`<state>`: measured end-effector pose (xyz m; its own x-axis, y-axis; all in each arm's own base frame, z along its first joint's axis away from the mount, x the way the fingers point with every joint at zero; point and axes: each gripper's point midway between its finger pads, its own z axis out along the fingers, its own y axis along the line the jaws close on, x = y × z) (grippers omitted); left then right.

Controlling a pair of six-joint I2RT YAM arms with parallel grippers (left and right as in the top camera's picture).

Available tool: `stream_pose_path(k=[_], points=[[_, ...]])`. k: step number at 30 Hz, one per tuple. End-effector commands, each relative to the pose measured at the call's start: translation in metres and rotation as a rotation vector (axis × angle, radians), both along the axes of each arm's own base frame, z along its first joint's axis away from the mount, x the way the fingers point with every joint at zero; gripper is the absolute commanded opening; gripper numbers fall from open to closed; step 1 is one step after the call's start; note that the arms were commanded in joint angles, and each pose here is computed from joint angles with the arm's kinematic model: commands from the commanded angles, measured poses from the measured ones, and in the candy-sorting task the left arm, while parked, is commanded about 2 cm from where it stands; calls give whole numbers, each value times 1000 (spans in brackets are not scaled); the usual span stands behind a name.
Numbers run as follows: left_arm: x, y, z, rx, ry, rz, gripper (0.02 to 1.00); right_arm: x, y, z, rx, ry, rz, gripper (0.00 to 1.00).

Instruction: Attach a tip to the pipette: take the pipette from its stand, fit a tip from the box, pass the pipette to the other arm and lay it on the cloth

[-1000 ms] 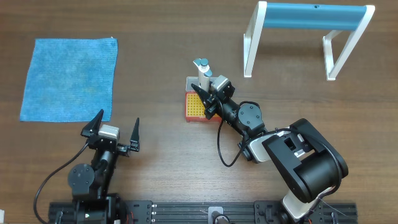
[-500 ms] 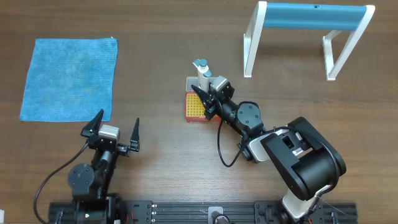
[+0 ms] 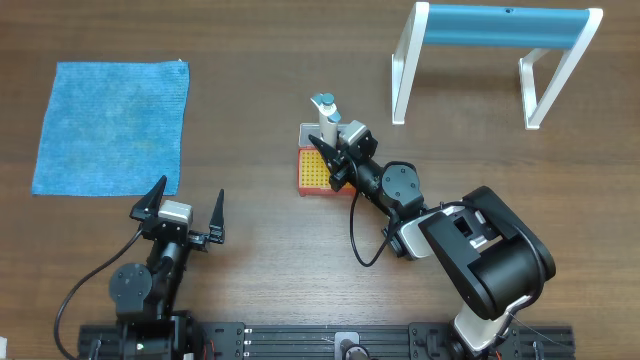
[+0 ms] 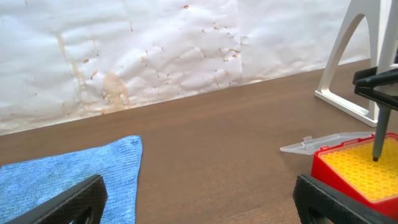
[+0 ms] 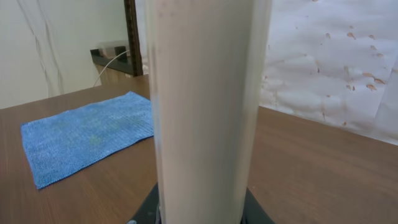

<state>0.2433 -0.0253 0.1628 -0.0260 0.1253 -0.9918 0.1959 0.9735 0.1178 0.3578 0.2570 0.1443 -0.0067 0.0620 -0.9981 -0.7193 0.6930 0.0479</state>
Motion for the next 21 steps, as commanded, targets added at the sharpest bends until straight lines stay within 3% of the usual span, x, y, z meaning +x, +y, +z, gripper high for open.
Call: stream_pose_path(k=[1,21], points=[[-1,-1,0,2,0,-7,967,7,3,0,-2,-16,3,80],[-1,-1,0,2,0,-7,965,1,0,7,9,-27,5,80]])
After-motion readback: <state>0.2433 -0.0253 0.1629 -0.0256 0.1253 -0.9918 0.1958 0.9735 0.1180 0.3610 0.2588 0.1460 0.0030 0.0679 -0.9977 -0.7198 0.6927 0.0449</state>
